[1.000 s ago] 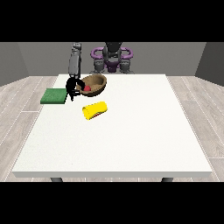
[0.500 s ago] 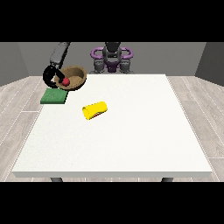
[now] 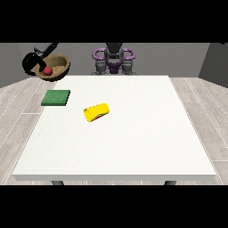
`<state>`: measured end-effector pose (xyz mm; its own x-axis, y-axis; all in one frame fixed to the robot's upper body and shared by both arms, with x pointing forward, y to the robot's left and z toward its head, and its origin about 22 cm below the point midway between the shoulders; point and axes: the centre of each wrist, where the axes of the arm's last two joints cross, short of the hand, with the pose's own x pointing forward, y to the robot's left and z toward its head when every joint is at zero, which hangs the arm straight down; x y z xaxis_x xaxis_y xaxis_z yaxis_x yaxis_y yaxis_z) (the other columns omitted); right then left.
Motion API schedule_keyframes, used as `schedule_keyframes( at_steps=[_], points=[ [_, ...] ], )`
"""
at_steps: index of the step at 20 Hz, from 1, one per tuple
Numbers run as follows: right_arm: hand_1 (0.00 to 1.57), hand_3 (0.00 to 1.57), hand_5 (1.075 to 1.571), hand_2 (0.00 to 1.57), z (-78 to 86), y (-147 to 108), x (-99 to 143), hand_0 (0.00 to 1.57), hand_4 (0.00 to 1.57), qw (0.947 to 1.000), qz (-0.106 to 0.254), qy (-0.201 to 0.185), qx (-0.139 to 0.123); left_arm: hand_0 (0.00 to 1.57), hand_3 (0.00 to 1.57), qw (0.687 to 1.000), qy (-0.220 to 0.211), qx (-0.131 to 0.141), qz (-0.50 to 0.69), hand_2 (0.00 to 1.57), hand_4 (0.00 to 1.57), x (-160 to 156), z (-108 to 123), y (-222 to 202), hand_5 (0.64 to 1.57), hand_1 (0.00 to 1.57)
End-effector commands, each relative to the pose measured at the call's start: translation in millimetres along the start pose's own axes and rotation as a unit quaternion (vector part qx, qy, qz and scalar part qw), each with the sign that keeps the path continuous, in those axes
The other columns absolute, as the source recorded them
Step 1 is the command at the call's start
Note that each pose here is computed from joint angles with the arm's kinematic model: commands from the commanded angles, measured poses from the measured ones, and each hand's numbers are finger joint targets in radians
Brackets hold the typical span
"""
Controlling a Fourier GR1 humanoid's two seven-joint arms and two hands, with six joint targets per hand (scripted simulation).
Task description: Pick the cup and pour the ball into the bowl, then pick the bowl and place it on the pad
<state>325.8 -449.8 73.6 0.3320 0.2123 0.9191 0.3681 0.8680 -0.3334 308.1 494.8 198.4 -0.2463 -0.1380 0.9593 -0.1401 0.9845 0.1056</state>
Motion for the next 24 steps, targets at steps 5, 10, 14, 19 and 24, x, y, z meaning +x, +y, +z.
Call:
schedule_keyframes(
  at_steps=[5,10,14,19,24],
  points=[
    [1.57,0.46,1.567,1.57,-3.3,-27,2,1.57,1.11,0.9998,-0.015,-0.017,0.000,0.00,0.00,0.999,-0.031,0.014,-0.001,0.00,1.21,-1,11,25,1.555,0.00],
    [1.57,0.44,1.569,1.57,-10.2,-8,-7,1.57,1.06,0.9962,-0.083,-0.018,-0.019,0.00,0.00,0.998,-0.067,-0.001,-0.002,0.00,1.21,4,10,23,1.553,0.00],
    [1.57,0.54,1.571,1.57,-13.1,8,-16,1.57,1.02,0.9968,-0.080,-0.002,-0.002,0.00,0.00,0.998,-0.056,-0.011,-0.003,0.00,1.21,15,-1,12,1.555,0.00],
    [1.57,0.74,1.569,1.57,-17.5,0,-16,1.57,0.90,0.9872,-0.158,0.000,-0.024,0.00,0.00,0.997,-0.075,0.000,-0.005,0.00,1.20,32,-4,13,1.559,0.00],
    [1.57,1.09,1.550,1.57,-15.7,-20,-24,1.57,0.00,0.9906,-0.104,0.016,-0.088,0.00,0.00,0.997,-0.076,-0.004,-0.003,0.00,1.19,36,-5,8,1.563,0.00]
  ],
)
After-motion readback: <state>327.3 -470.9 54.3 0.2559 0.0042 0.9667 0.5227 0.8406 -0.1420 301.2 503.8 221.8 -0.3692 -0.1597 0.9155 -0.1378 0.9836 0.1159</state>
